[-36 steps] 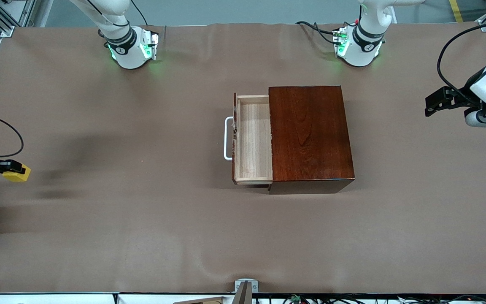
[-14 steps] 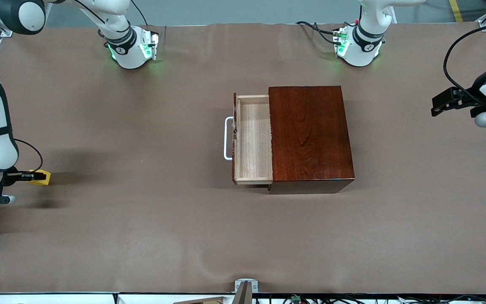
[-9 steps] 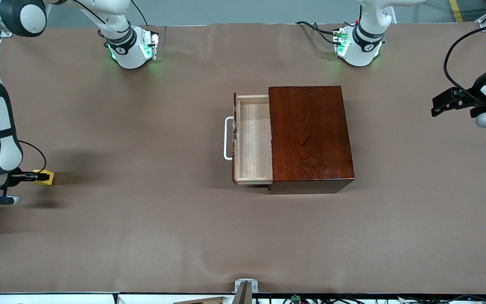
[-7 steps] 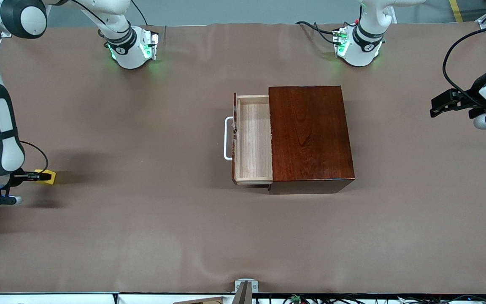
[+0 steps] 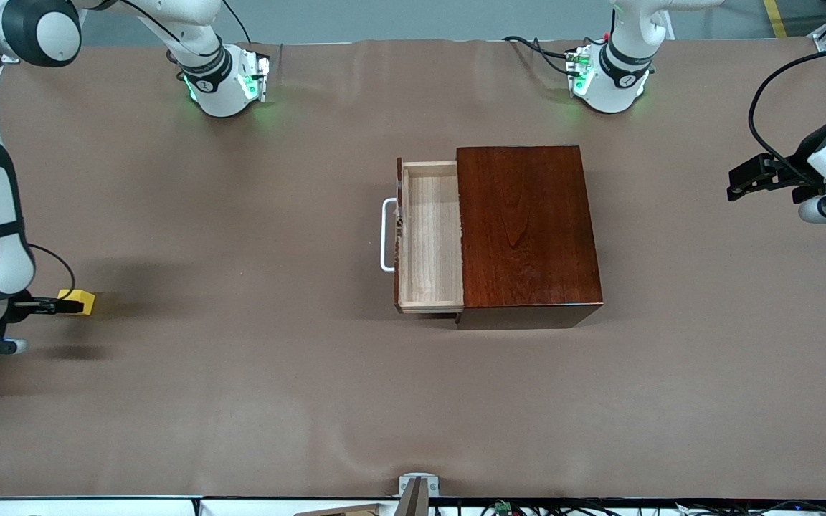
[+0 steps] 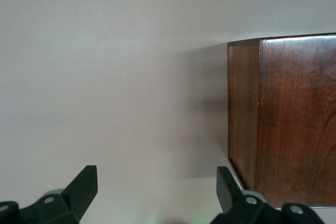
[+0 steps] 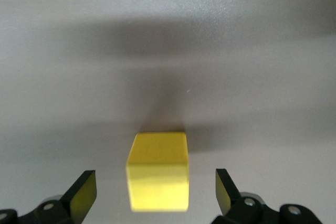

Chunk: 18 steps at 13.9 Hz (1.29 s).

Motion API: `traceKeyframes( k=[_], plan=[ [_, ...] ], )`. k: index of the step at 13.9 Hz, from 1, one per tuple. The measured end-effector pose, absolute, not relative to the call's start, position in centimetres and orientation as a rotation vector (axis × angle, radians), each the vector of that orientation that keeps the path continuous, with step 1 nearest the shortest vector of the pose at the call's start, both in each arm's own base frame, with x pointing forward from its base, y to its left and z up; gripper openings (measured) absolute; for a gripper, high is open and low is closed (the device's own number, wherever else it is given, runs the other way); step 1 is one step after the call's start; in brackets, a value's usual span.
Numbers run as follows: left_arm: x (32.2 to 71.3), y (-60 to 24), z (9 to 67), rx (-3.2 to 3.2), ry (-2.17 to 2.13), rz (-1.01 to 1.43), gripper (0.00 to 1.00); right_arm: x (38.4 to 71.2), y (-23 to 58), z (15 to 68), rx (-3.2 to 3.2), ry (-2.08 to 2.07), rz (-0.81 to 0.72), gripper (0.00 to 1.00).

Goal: Open drawer, take yellow block, close drawer
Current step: 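Lower the cube onto the table, open the right gripper and withdraw, then move the left gripper to the front of the open drawer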

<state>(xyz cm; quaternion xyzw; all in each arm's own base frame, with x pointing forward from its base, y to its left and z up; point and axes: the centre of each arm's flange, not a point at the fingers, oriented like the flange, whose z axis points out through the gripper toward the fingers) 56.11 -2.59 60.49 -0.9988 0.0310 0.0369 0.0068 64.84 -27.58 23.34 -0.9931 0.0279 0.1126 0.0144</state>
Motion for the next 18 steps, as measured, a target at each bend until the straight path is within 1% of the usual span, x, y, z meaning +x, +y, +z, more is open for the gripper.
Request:
traceKeyframes(
  k=[2, 4, 8, 11, 15, 18],
  plan=[
    [56.1, -2.6, 60.5, -3.124, 0.097, 0.115, 1.00, 65.3, -27.2, 27.3, -3.075, 0.081, 0.395, 1.00],
    [56.1, -2.6, 60.6, -3.124, 0.097, 0.113, 1.00, 65.4, -26.5, 33.1, -3.082, 0.073, 0.377, 1.00],
    [56.1, -3.0, 60.7, -3.125, 0.107, 0.107, 1.00, 62.7, -22.9, 44.8, -3.072, 0.097, 0.416, 1.00],
    [56.1, -5.1, 60.2, -3.125, 0.082, 0.123, 1.00, 61.0, -17.2, 50.2, -3.086, 0.204, 0.438, 1.00],
    [56.3, -10.2, 58.1, -3.112, -0.094, 0.178, 1.00, 57.8, -7.9, 55.6, -3.134, 0.210, 0.347, 1.00],
    [56.1, -16.7, 55.1, -3.073, -0.305, 0.250, 1.00, 55.8, -4.4, 57.7, -3.160, 0.138, 0.185, 1.00]
  ],
)
